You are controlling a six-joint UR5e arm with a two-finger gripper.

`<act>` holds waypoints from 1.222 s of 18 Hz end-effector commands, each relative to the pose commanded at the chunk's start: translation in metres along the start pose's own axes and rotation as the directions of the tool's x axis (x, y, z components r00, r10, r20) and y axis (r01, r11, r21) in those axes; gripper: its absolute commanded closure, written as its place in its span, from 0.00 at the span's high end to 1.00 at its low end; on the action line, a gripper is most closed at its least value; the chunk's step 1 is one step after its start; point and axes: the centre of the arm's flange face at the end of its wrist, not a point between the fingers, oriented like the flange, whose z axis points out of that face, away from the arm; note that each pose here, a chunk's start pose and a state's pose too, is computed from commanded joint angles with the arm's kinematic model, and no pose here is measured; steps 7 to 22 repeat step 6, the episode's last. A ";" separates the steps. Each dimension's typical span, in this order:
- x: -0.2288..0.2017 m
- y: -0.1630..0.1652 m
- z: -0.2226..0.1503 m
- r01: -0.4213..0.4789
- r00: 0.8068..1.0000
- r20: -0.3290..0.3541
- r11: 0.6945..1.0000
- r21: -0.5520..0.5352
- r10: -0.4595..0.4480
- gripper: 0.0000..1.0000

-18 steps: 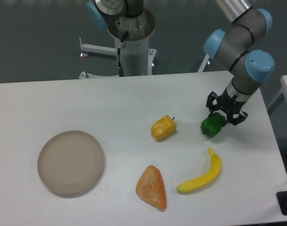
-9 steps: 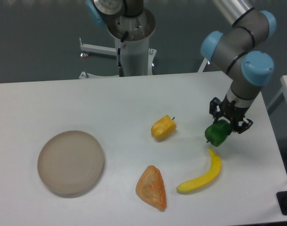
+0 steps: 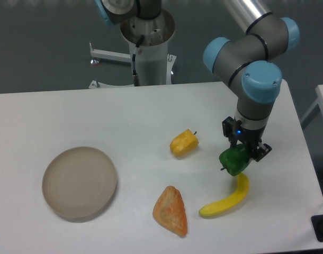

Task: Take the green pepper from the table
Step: 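Lift the held green pepper up off the table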

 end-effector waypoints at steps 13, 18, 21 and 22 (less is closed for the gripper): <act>-0.002 -0.006 -0.009 -0.002 1.000 0.020 1.000 -0.006 0.002 0.23; -0.002 -0.006 -0.009 -0.002 1.000 0.020 1.000 -0.006 0.002 0.23; -0.002 -0.006 -0.009 -0.002 1.000 0.020 1.000 -0.006 0.002 0.23; -0.002 -0.006 -0.009 -0.002 1.000 0.020 1.000 -0.006 0.002 0.23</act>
